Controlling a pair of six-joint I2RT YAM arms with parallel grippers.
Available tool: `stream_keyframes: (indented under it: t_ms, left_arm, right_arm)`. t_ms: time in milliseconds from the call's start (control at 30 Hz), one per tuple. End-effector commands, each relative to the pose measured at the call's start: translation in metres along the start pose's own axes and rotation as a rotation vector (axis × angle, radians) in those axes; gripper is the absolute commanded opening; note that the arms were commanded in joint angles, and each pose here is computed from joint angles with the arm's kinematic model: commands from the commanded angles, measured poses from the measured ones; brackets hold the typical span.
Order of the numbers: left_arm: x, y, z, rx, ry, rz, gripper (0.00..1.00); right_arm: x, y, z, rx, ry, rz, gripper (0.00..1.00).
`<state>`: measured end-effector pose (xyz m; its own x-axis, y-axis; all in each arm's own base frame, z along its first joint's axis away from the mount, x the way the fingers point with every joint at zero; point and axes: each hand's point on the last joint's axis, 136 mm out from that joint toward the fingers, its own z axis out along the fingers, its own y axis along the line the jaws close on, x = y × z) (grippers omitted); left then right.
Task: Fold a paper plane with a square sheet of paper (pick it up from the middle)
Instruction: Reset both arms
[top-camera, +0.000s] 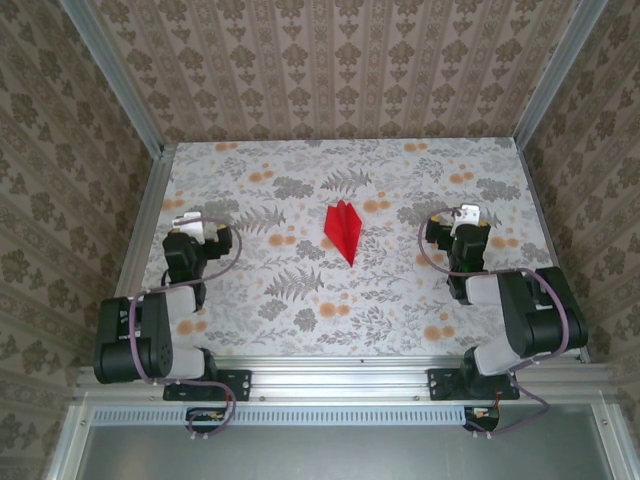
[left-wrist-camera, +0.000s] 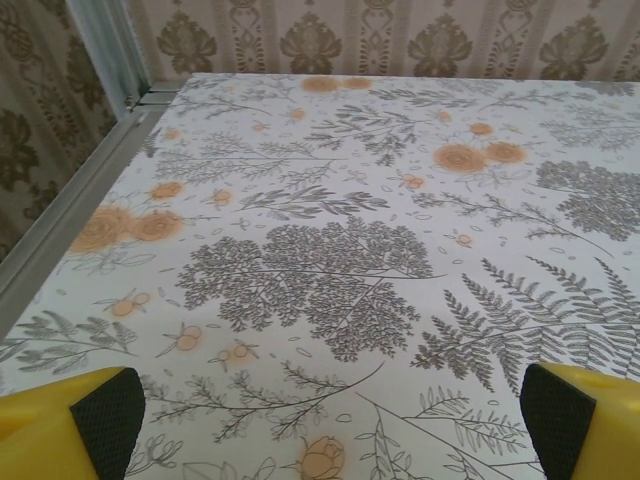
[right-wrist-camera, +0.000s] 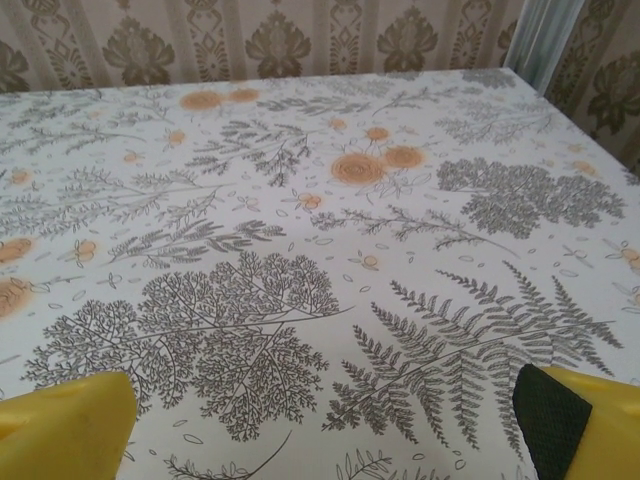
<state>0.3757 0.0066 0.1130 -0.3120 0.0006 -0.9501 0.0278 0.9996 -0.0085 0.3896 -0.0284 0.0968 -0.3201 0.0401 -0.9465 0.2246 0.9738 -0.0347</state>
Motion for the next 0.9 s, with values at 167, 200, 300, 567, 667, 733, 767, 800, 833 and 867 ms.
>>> stream_keyframes:
  t_ms: [167,200,300,567,667,733,767,800,833,867]
  left_arm:
    - [0.004,-0.006,0.016,0.021,0.010,0.040,1.00]
    - [0.007,-0.008,0.019,0.027,0.023,0.050,1.00]
    - [0.012,-0.017,0.028,0.043,0.073,0.094,1.00]
    - [0.012,-0.012,0.029,-0.009,0.076,0.098,1.00]
    - [0.012,-0.013,0.029,-0.009,0.075,0.100,1.00]
    - [0.012,-0.013,0.029,-0.009,0.075,0.100,1.00]
    - [0.013,-0.013,0.029,-0.009,0.077,0.100,1.00]
    - [0.013,-0.013,0.029,-0.009,0.077,0.100,1.00]
    - [0.013,-0.013,0.029,-0.009,0.078,0.100,1.00]
    - [0.013,-0.013,0.029,-0.009,0.079,0.100,1.00]
  right_arm:
    - [-0.007,0.007,0.001,-0.044,-0.043,0.018,1.00]
    - [-0.007,0.007,0.001,-0.045,-0.044,0.018,1.00]
    - [-0.007,0.008,0.003,-0.049,-0.037,0.013,1.00]
    - [-0.007,0.008,0.002,-0.048,-0.038,0.012,1.00]
    - [-0.007,0.008,0.002,-0.048,-0.040,0.013,1.00]
    - [-0.007,0.008,0.002,-0.048,-0.039,0.012,1.00]
    - [-0.007,0.008,0.002,-0.048,-0.039,0.013,1.00]
    - [-0.007,0.008,0.002,-0.048,-0.040,0.013,1.00]
    - [-0.007,0.008,0.002,-0.048,-0.039,0.013,1.00]
    - [-0.007,0.008,0.002,-0.048,-0.039,0.013,1.00]
